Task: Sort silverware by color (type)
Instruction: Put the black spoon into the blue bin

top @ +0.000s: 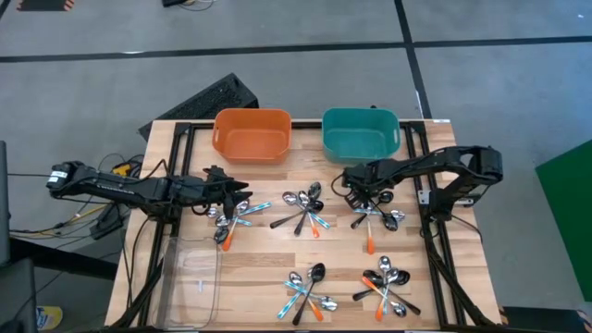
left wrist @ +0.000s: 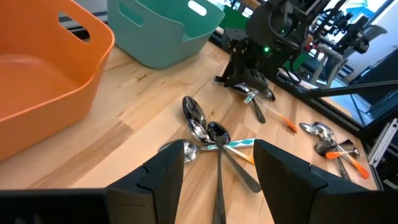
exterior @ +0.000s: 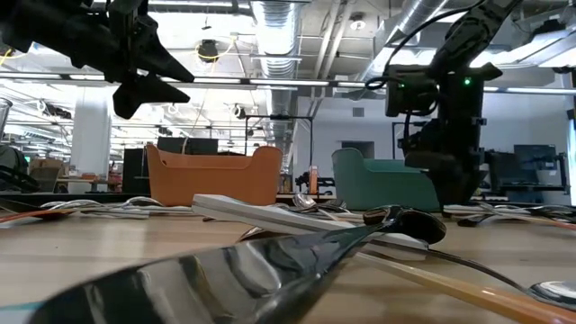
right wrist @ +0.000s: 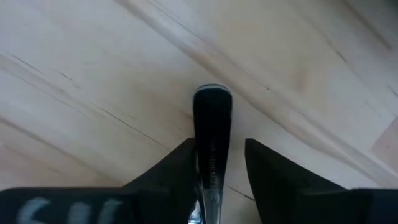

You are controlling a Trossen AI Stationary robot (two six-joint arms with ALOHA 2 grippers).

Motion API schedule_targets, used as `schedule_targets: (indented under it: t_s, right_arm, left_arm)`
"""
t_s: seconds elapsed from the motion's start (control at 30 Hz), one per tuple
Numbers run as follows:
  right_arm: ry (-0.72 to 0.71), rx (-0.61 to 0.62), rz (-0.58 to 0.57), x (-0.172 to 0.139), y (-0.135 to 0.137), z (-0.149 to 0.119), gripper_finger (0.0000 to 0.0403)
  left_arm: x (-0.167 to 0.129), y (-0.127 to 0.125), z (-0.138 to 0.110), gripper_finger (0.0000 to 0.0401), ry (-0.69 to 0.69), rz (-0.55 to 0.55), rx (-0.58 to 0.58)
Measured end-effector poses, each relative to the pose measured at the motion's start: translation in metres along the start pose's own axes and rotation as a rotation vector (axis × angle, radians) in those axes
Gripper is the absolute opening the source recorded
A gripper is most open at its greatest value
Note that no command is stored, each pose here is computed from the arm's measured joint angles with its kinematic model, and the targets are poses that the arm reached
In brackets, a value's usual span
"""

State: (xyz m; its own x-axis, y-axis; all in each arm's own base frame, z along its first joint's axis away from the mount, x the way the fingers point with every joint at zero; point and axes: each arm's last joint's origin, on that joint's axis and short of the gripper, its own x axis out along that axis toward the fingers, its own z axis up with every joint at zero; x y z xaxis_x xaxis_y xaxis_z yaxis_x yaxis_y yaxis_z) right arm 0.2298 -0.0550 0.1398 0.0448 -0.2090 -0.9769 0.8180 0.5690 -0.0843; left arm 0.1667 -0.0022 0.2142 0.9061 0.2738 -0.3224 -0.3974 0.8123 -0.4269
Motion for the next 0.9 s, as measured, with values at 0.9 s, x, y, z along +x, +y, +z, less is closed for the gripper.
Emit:
schedule_targets:
  t_s: [0.9]
  right_arm:
    - [-0.186, 0.112, 0.228, -0.06, -0.019, -0.002, 0.0062]
  left_arm:
    - [0.0, -0.004, 0.005, 0.0181, -0.043, -0.053, -0.083]
